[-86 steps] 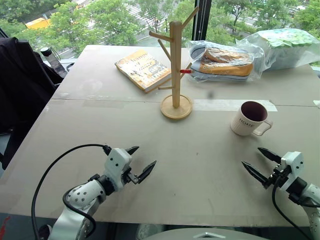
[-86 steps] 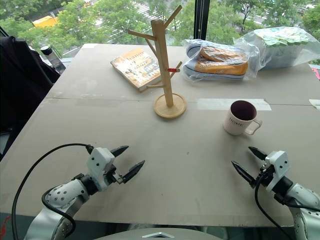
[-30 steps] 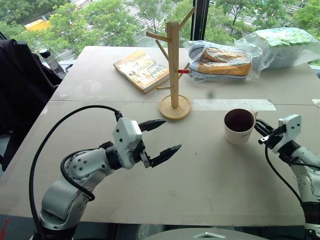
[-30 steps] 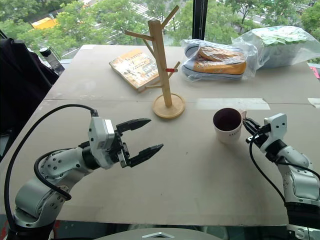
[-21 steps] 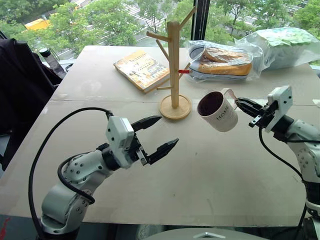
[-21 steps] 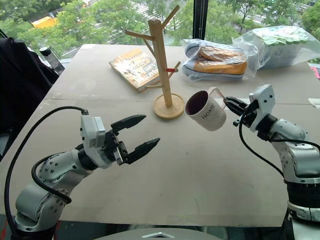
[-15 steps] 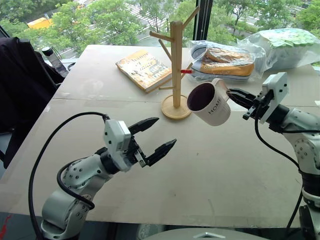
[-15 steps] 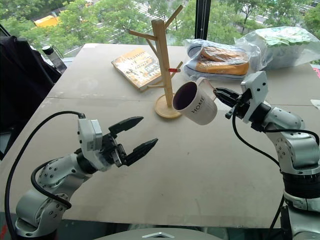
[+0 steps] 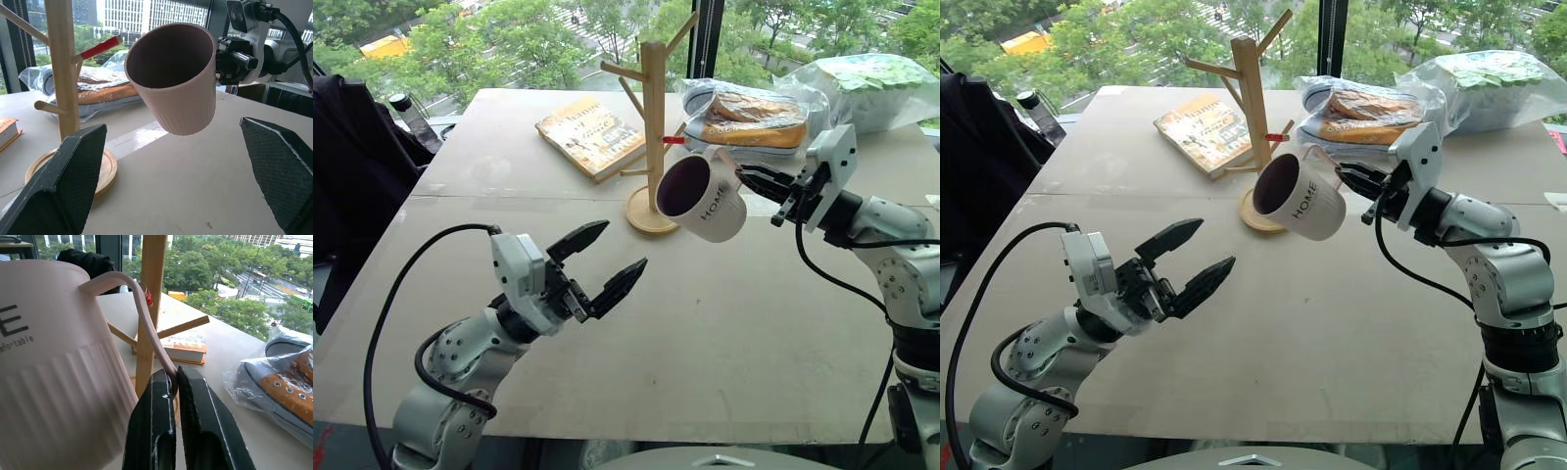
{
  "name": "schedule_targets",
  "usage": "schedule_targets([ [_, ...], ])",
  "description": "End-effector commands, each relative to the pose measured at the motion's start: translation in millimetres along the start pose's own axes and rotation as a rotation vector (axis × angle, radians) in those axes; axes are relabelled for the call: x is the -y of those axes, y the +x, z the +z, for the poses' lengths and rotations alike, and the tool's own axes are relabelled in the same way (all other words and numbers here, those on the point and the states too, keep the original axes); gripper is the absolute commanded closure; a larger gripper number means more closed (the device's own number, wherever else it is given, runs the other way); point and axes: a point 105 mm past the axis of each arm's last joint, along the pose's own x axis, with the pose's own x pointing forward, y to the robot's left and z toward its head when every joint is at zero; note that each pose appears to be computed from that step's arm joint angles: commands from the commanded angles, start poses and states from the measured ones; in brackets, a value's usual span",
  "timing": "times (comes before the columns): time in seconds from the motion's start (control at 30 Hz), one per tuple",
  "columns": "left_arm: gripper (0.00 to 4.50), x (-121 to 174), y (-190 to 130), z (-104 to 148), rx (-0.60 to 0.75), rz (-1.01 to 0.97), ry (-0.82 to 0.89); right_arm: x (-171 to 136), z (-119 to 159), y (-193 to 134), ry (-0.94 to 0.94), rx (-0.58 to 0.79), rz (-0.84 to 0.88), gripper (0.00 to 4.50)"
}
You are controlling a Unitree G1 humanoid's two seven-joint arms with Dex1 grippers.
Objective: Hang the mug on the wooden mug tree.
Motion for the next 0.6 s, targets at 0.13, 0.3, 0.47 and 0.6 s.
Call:
schedule_targets([
  [0.13, 0.0, 0.3, -2.5, 15.8, 0.093, 0.023, -0.024, -1.4, 26.7, 15.8, -0.064, 0.057, 0.029, 4.44],
  [0.3, 0.0, 3.4, -2.9, 14.2, 0.094, 0.029, -0.043, 2.2, 28.0, 27.5, -0.091, 0.051, 0.05, 4.44],
  [0.47, 0.0, 2.9, -4.4, 15.2, 0.103, 0.052, -0.031, 9.2, 22.5, 36.8, -0.096, 0.046, 0.044, 4.44],
  [0.6, 0.0, 2.5, -6.3, 16.6, 0.108, 0.068, -0.016, 17.5, 15.3, 37.5, -0.095, 0.034, 0.025, 4.44],
])
